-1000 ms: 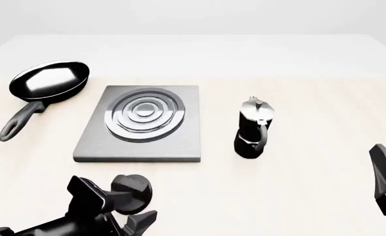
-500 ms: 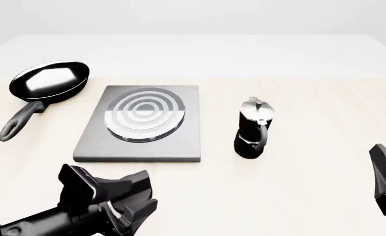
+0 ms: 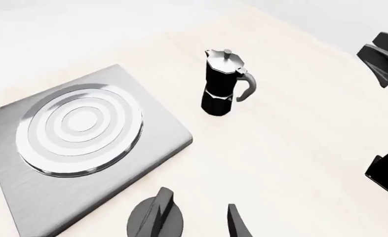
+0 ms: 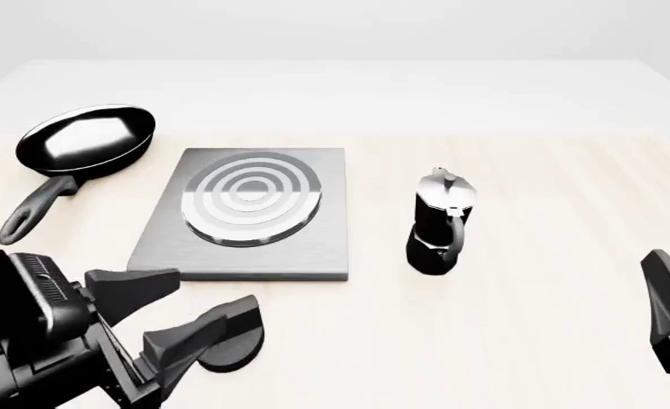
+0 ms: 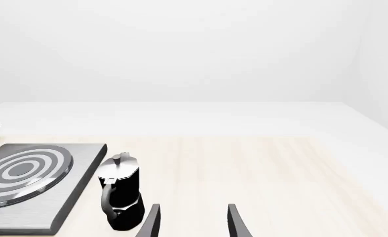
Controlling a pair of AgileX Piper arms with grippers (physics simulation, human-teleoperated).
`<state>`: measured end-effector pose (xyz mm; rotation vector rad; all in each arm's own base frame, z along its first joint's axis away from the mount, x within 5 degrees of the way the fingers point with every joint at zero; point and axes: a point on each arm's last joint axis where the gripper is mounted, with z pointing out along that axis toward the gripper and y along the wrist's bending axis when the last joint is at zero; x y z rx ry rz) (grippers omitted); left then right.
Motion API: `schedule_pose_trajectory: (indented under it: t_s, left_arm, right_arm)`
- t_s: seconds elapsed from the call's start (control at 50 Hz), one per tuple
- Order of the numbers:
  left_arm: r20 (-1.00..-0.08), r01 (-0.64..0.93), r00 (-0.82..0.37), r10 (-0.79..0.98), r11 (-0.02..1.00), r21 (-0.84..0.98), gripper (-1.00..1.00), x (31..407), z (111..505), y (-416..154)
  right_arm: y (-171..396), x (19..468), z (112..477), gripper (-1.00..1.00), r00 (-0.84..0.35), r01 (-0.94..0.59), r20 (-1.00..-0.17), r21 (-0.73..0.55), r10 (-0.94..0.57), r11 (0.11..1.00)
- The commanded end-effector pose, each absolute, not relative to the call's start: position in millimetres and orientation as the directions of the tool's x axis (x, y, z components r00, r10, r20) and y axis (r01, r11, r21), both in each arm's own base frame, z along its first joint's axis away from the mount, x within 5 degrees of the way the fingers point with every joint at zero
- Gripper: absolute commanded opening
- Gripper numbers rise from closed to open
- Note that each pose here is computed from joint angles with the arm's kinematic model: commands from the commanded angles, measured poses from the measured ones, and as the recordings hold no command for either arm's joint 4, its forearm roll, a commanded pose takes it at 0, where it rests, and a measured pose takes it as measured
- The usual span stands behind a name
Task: Turn on the stove and put the frying pan on it.
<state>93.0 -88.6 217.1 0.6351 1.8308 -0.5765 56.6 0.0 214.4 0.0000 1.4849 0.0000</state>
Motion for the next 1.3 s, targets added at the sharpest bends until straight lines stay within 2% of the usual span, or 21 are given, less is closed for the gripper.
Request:
schedule_pose_trajectory:
  t_s: [0.02,0.38,0.46,0.66,1.3]
  left_arm:
    - [-0.961,0.65,-0.234,0.148,0.759,-0.041,1.0,84.8,239.2,-74.4]
    - [-0.975,0.598,-0.179,0.135,0.801,0.001,1.0,80.2,258.0,-59.8]
    - [-0.98,0.539,-0.138,0.142,0.841,0.046,1.0,77.2,268.0,-48.5]
    - [-0.979,0.473,-0.13,0.157,0.878,0.078,1.0,78.8,284.6,-41.0]
    - [-0.974,0.204,-0.177,0.144,0.973,0.107,1.0,129.1,333.1,-24.1]
  right_arm:
    - [0.0,56.6,214.4,1.0,0.086,0.0,-0.996,0.0,0.0,1.0]
    - [0.0,56.6,214.4,1.0,0.086,0.0,-0.996,0.0,0.0,1.0]
    - [0.0,56.6,214.4,1.0,0.086,0.0,-0.996,0.0,0.0,1.0]
    - [0.0,56.6,214.4,1.0,0.086,0.0,-0.996,0.0,0.0,1.0]
    - [0.0,56.6,214.4,1.0,0.086,0.0,-0.996,0.0,0.0,1.0]
